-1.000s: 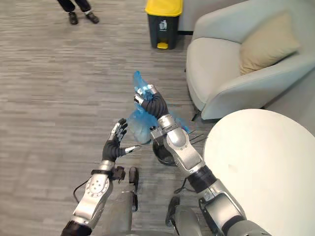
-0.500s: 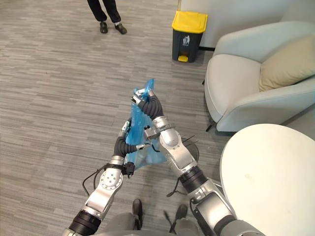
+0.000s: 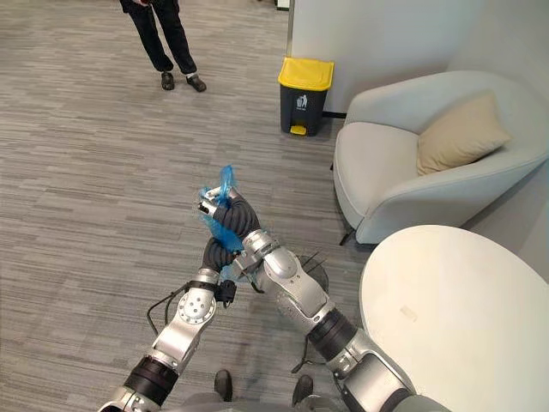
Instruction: Gather rubbish on tea table into small bin, then transfer packed bag to large trash can.
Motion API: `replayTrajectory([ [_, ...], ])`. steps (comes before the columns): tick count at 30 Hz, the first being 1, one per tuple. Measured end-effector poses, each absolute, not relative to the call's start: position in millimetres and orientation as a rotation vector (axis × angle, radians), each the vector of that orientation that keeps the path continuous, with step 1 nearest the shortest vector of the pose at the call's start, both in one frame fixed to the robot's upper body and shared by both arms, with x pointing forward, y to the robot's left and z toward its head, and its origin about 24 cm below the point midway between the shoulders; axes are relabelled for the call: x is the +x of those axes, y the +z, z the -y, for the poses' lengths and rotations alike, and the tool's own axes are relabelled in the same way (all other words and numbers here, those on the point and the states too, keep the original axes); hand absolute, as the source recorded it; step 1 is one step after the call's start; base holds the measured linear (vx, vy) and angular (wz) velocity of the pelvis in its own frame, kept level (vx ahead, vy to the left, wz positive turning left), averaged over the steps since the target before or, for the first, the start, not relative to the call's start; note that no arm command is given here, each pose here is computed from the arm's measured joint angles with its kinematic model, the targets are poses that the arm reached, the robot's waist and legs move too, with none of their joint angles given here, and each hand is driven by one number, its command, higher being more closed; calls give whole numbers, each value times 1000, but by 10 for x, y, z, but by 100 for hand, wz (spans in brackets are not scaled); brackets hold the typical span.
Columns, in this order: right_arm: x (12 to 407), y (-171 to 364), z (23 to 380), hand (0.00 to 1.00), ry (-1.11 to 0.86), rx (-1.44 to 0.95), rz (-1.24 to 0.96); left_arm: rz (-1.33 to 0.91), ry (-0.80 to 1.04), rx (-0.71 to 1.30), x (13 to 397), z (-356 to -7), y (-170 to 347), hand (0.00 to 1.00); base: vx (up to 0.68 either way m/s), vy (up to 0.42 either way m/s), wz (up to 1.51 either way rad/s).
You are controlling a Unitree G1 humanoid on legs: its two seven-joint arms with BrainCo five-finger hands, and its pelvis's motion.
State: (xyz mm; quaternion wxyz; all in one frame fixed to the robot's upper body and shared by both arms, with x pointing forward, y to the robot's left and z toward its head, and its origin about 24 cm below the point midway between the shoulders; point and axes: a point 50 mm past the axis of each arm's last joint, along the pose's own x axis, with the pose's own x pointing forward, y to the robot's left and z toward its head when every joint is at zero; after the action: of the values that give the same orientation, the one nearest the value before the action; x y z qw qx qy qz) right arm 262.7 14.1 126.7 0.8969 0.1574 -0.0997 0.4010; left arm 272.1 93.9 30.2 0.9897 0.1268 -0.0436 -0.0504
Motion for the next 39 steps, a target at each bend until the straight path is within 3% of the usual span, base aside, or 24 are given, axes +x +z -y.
replayTrajectory([
  [9, 2606, 1302, -18, 0, 895, 231, 259, 61, -108, 215, 2703, -923, 259, 100, 0, -1, 0],
  [13, 2656, 1303, 283, 0, 880, -46, 341, -14, -42, 186, 2591, -1099, 101, 100, 13, 15, 10],
  [17, 2702, 1173, 782, 0, 737, -270, 359, -79, 59, 161, 2482, -1391, -29, 100, 15, 7, 49],
  [19, 2594, 892, 1104, 0, 669, -405, 265, -81, 62, 155, 2462, -1463, -39, 100, 9, 29, 98],
  [23, 2332, 510, 1427, 0, 605, -452, 117, -114, 123, 145, 2371, -1666, -112, 100, 53, 62, 83],
  [30, 2008, -362, 1420, 0, 577, -396, -238, -302, 261, 202, 1922, -2175, -477, 100, 97, 109, -3],
  [35, 1781, -822, 1837, 0, 235, -297, -498, -441, 328, 204, 1511, -2413, -687, 100, 57, 151, 10],
  [39, 1584, -932, 2116, 0, 47, -265, -583, -521, 355, 217, 1272, -2543, -765, 100, 184, 119, 54],
])
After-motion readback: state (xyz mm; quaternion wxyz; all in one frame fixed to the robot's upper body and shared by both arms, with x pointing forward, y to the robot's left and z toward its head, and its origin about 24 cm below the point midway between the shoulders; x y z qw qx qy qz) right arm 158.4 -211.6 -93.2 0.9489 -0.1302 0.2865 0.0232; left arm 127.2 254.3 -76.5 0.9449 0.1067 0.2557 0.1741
